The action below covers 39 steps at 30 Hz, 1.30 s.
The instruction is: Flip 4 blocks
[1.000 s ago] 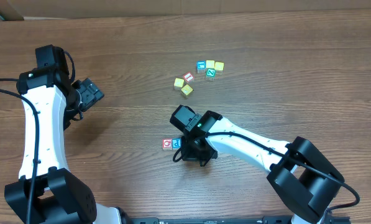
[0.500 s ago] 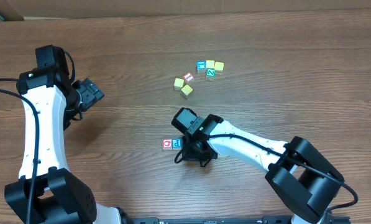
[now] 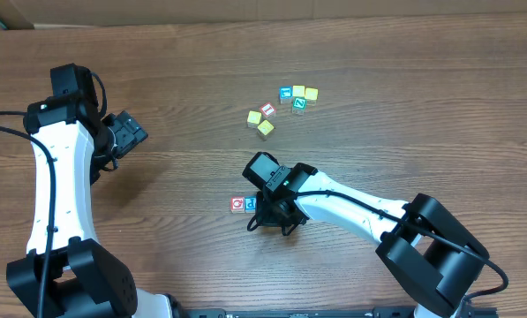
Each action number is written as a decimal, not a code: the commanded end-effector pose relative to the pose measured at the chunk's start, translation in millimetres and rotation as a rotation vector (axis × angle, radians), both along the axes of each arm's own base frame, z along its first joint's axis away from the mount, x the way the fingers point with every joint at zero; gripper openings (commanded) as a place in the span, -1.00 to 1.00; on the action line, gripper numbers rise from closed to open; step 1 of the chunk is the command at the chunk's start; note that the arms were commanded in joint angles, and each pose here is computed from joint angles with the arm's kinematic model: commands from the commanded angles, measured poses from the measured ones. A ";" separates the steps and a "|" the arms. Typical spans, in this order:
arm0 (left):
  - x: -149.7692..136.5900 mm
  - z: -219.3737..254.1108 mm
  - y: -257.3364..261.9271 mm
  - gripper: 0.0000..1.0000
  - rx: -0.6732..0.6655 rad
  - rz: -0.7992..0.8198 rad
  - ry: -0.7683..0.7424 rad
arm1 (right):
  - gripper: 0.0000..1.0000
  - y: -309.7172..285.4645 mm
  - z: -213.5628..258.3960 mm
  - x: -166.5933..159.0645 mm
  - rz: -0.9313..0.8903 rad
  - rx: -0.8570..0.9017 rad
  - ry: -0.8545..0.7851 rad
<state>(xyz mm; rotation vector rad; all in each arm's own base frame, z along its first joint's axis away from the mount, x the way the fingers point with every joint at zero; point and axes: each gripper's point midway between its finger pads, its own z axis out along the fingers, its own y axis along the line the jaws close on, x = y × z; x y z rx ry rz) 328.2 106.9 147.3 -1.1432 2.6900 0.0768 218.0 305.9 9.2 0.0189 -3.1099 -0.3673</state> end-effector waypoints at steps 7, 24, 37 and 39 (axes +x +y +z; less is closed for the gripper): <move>1.3 1.2 0.0 0.99 0.003 -0.015 -0.002 | -0.91 1.4 4.5 2.6 -0.004 0.009 -0.023; 1.3 1.2 0.0 1.00 0.003 -0.015 -0.002 | -0.92 28.6 29.2 -1.3 0.154 0.182 0.029; 1.3 1.2 0.0 1.00 0.003 -0.015 -0.002 | -0.93 -22.5 47.3 50.5 0.022 0.195 0.022; 1.3 1.2 0.0 1.00 0.003 -0.015 -0.002 | -0.92 -27.4 46.9 55.6 0.003 0.195 0.021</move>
